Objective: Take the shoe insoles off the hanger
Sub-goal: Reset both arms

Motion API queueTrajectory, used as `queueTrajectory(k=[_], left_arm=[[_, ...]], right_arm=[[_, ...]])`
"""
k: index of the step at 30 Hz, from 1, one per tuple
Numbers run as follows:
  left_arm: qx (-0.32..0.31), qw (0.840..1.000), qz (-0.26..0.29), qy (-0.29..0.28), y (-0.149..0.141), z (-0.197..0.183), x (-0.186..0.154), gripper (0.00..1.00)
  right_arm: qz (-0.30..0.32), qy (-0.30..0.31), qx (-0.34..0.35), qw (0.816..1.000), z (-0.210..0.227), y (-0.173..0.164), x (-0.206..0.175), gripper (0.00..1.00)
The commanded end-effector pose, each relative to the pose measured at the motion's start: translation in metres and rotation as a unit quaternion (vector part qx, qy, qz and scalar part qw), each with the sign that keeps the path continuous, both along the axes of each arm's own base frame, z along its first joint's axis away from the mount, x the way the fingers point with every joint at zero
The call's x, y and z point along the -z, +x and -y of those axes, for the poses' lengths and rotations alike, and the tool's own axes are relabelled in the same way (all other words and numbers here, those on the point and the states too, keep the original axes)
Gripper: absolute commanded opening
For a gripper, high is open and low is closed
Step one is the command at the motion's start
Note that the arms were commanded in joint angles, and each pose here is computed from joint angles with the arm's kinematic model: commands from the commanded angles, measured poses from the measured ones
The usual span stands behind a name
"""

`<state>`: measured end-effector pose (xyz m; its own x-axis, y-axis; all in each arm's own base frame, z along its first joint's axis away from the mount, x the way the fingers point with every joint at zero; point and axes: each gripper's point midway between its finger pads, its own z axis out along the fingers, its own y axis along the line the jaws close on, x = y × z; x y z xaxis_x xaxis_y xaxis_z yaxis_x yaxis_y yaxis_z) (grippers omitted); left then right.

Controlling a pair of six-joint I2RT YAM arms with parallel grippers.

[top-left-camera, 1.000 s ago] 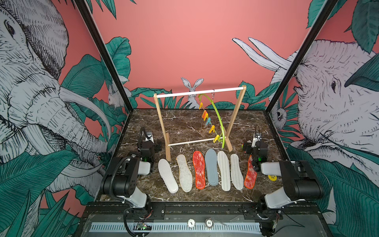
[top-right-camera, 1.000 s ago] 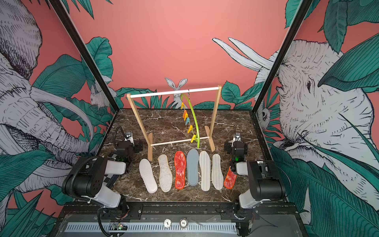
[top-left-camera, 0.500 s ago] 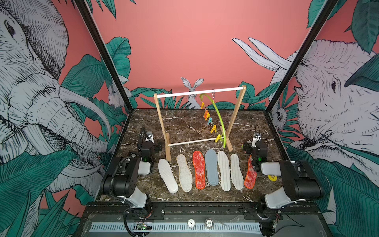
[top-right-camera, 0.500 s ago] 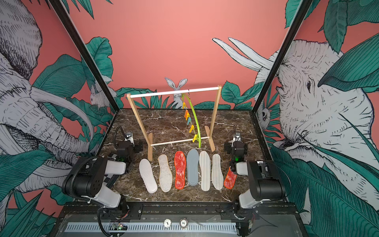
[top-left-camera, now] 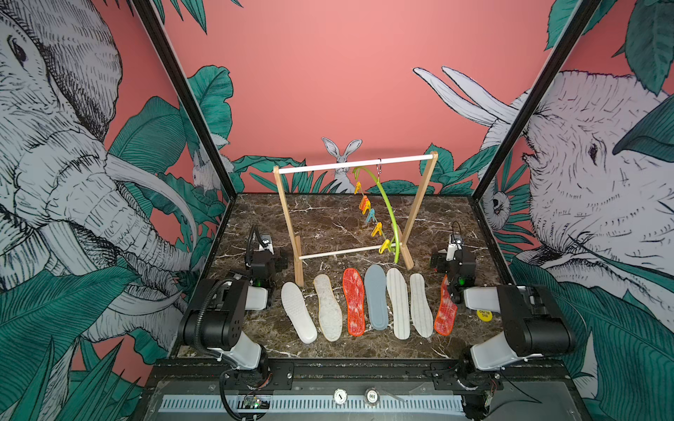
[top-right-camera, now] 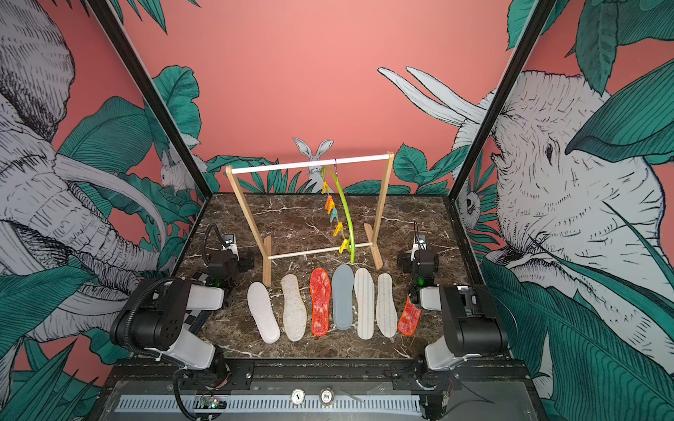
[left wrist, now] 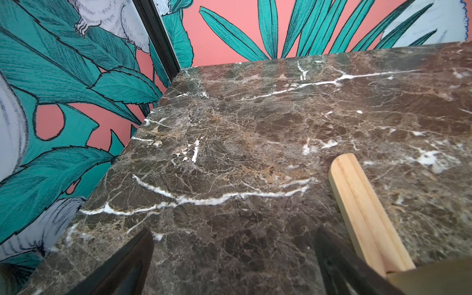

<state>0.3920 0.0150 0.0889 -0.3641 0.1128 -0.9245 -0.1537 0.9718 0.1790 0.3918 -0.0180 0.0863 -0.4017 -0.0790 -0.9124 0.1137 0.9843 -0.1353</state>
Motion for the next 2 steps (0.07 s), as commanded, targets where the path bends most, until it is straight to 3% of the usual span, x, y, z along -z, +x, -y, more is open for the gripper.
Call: queueTrajectory(k=[1, 2], left_arm=[[0.001, 1.000, 0.011, 0.003, 0.0039, -0.0012, -0.0095, 1.00], [0.001, 1.000, 0.010, 0.003, 0.0032, -0.0014, -0.0089, 1.00]], right_arm=[[0.010, -0.001, -0.009, 1.000, -0.0018, 0.0035, -0.0053, 0.98], [0.008, 0.000, -0.014, 1.000, -0.0036, 0.0039, -0.0051, 0.98]])
